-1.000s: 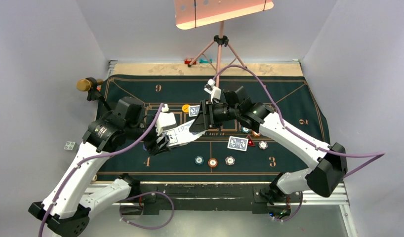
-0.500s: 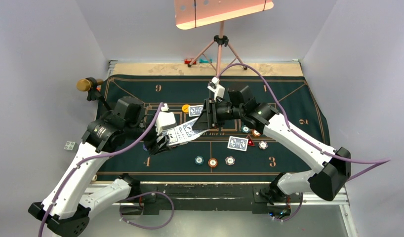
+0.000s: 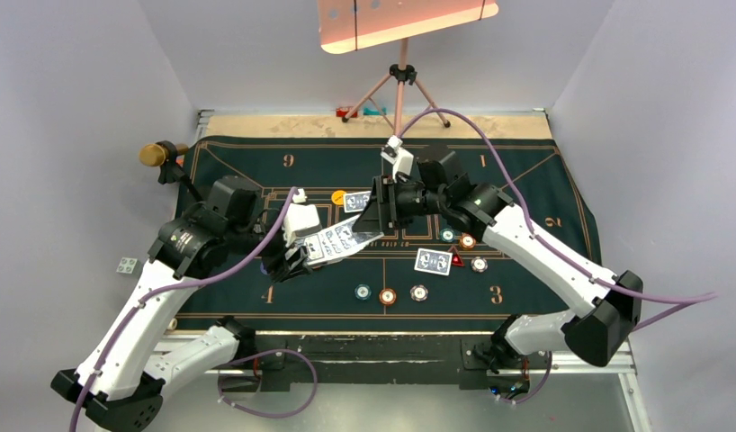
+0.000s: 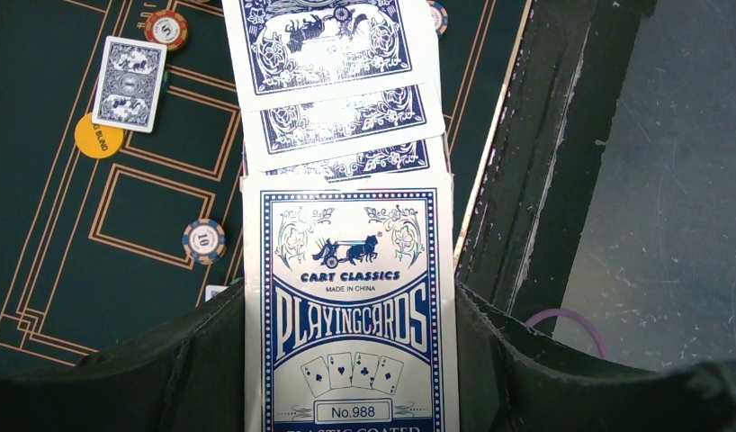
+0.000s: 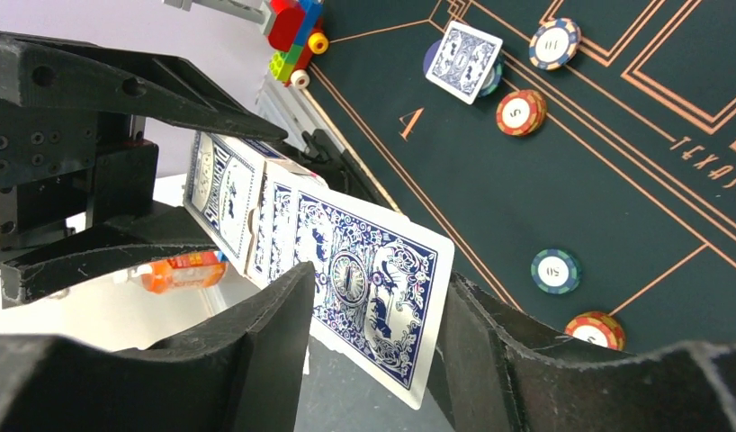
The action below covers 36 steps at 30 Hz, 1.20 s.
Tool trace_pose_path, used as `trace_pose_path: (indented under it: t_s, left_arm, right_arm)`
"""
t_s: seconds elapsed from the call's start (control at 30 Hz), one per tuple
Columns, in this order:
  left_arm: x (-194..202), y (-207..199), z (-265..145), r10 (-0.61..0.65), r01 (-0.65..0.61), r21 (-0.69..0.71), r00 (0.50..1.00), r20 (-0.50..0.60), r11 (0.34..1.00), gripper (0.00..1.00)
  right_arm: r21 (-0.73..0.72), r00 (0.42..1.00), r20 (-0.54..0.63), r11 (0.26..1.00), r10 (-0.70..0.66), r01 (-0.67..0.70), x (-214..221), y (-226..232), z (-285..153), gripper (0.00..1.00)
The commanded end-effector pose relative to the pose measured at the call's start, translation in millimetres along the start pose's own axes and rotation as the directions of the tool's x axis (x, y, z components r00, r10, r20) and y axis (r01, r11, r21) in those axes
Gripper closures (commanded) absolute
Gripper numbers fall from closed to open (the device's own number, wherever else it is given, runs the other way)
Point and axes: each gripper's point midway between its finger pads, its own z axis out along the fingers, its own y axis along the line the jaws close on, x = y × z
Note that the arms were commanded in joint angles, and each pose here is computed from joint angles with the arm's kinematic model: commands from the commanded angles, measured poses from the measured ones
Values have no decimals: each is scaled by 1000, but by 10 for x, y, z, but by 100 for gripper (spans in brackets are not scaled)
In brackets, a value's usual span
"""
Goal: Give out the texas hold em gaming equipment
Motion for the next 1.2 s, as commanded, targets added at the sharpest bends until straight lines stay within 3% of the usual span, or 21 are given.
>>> trace_pose_path:
  t_s: [0.0, 0.23, 0.67, 0.9, 0.93, 1.07, 1.17]
  left_arm:
    - [-204, 7, -70, 31, -29, -15, 996, 80, 999, 100]
    - [-218, 6, -76, 29, -28, -16, 996, 84, 999, 100]
    - [-231, 8, -80, 29, -28, -15, 996, 86, 999, 100]
    - [-238, 7, -87, 29, -27, -17, 996, 89, 999, 100]
    - [-240, 2, -90, 29, -28, -15, 996, 90, 999, 100]
    - [-242, 0, -89, 28, -27, -15, 995, 92, 1000, 100]
    - [-250, -1, -100, 28, -27, -17, 995, 94, 999, 100]
  right_arm:
    - [51, 993, 73, 994, -98, 94, -191, 104, -231, 43]
    - [80, 990, 86, 991, -111, 104, -213, 80, -279, 46]
    - [111, 990, 86, 989, -111, 101, -165, 22, -341, 60]
    - [113, 991, 88, 990, -99, 89, -108, 0, -371, 61]
    - [109, 992, 83, 990, -96, 87, -86, -6, -366, 58]
    - [62, 996, 65, 996, -61, 57, -15, 25, -311, 24]
    - [43, 997, 64, 998, -42, 40, 0, 20, -260, 16]
